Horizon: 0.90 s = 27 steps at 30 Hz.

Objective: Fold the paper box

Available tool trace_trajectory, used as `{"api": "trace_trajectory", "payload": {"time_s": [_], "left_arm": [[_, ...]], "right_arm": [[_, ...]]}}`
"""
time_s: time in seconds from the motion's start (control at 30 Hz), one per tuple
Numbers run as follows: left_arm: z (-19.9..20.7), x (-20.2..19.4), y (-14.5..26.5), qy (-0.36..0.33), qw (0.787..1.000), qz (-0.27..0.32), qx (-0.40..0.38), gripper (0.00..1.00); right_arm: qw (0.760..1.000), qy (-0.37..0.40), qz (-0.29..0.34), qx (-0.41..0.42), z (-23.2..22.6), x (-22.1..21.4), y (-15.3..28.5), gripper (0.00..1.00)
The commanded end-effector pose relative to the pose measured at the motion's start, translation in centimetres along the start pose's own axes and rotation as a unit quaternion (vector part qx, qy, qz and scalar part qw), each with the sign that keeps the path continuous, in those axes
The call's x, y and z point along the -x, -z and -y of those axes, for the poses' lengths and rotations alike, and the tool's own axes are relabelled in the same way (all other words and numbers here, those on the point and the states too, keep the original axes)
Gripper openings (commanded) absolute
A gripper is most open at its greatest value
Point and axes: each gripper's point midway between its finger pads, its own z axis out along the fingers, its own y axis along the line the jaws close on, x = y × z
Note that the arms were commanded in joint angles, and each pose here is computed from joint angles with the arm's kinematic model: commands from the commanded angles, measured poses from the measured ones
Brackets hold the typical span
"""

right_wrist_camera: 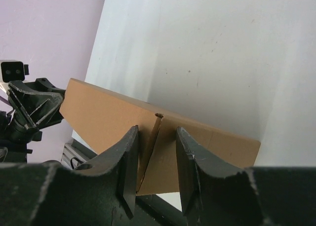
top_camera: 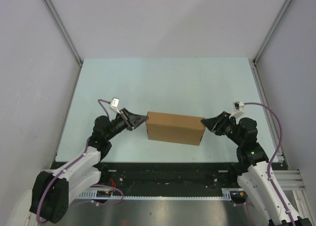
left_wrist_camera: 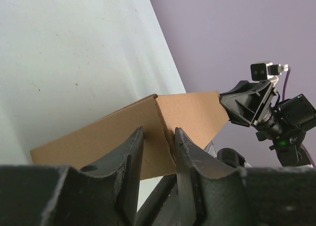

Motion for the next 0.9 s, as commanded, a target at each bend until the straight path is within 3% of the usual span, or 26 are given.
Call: {"api": "trace_trajectory", "payload": {"time_s": [0.0,0.2,0.37,0.5,0.7,0.87], "left_arm": [[-7.3,-6.3,2.7,0.034,0.985,-0.094,0.142,0.36],[-3.4,-4.7,2.7,-0.017,0.996,-0.047,0.08,0.37],[-1.8,-7.3,3.4,-0.032,0.996,-0.056,0.063,0.39],[-2.8,-9.8,3.7,-0.021,0.995,-0.069,0.074,0.42],[-3.4,-10.9,3.5,-0.01,0.995,-0.065,0.076,0.46],[-2.0,-9.7,2.9,-0.036,0.995,-0.059,0.065,0.48]], "right_arm": [[0.994,-0.006,-0.075,-0.073,4.0,-4.8,1.0,0.22],[0.996,0.034,-0.079,-0.037,1.7,-5.8,1.5,0.24],[0.993,0.051,-0.096,-0.052,1.7,-7.8,1.6,0.26],[0.986,0.07,-0.135,-0.072,2.3,-10.8,1.5,0.27],[0.984,0.068,-0.139,-0.085,2.7,-12.4,0.8,0.37],[0.989,0.057,-0.117,-0.071,1.5,-11.3,0.6,0.57]]}}
